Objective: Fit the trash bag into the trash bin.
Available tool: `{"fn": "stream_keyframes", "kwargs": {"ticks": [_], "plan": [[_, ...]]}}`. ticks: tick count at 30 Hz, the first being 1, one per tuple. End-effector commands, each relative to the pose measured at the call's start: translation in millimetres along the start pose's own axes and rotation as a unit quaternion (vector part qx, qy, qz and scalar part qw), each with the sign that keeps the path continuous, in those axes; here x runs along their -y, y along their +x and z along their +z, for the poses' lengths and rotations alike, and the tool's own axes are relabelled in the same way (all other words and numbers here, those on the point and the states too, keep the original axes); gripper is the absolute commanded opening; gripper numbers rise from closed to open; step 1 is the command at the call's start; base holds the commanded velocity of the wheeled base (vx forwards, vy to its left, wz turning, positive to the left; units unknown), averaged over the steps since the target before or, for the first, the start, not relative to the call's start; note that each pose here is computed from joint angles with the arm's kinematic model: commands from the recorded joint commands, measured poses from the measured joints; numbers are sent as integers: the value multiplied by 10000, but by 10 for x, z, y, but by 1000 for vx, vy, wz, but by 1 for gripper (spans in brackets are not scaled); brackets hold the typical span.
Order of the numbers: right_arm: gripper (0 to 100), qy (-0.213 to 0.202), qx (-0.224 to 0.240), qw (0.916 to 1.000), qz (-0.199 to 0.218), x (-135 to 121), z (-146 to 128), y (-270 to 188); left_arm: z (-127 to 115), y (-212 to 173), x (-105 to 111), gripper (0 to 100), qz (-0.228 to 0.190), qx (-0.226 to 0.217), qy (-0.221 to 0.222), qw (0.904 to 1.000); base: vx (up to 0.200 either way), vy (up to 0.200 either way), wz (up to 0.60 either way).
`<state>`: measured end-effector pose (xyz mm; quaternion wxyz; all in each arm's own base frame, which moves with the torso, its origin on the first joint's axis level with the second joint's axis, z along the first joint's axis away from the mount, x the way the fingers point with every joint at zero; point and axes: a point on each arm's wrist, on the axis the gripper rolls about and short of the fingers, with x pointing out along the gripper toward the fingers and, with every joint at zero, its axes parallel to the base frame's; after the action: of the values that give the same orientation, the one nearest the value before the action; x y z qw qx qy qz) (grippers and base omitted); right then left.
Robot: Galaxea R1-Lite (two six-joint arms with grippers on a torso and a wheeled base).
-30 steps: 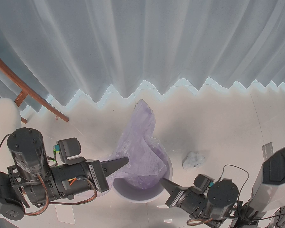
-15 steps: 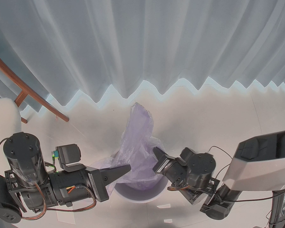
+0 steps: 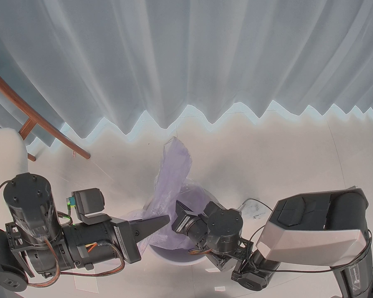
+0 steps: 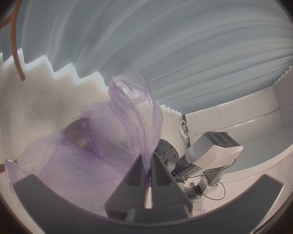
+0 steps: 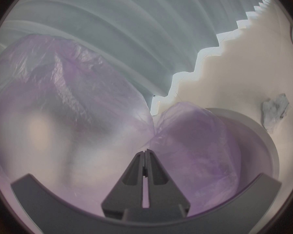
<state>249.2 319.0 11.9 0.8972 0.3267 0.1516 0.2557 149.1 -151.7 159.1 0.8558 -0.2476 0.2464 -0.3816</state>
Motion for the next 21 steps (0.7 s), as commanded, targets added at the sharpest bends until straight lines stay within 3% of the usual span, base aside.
{"fn": "stream_keyframes", "kwargs": {"ticks": [1,4,11,16,21], "plan": [[0,88,-63,9999,-56,-9,76,-148,1,10,-18,0,36,-3,-14,10000,0,0,0],[0,318,-68,9995,-10,-113,284,-389,-6,15,-24,0,50,-21,-17,10000,0,0,0],[0,347,-160,9991,160,-203,691,-1017,-7,18,-25,0,44,-26,14,10000,0,0,0],[0,369,-74,9989,281,-252,867,-1298,-117,17,-106,0,158,-243,507,9983,0,0,0],[0,361,-107,9985,389,-302,866,-1359,-213,-15,-171,0,231,-447,932,9944,0,0,0]]}}
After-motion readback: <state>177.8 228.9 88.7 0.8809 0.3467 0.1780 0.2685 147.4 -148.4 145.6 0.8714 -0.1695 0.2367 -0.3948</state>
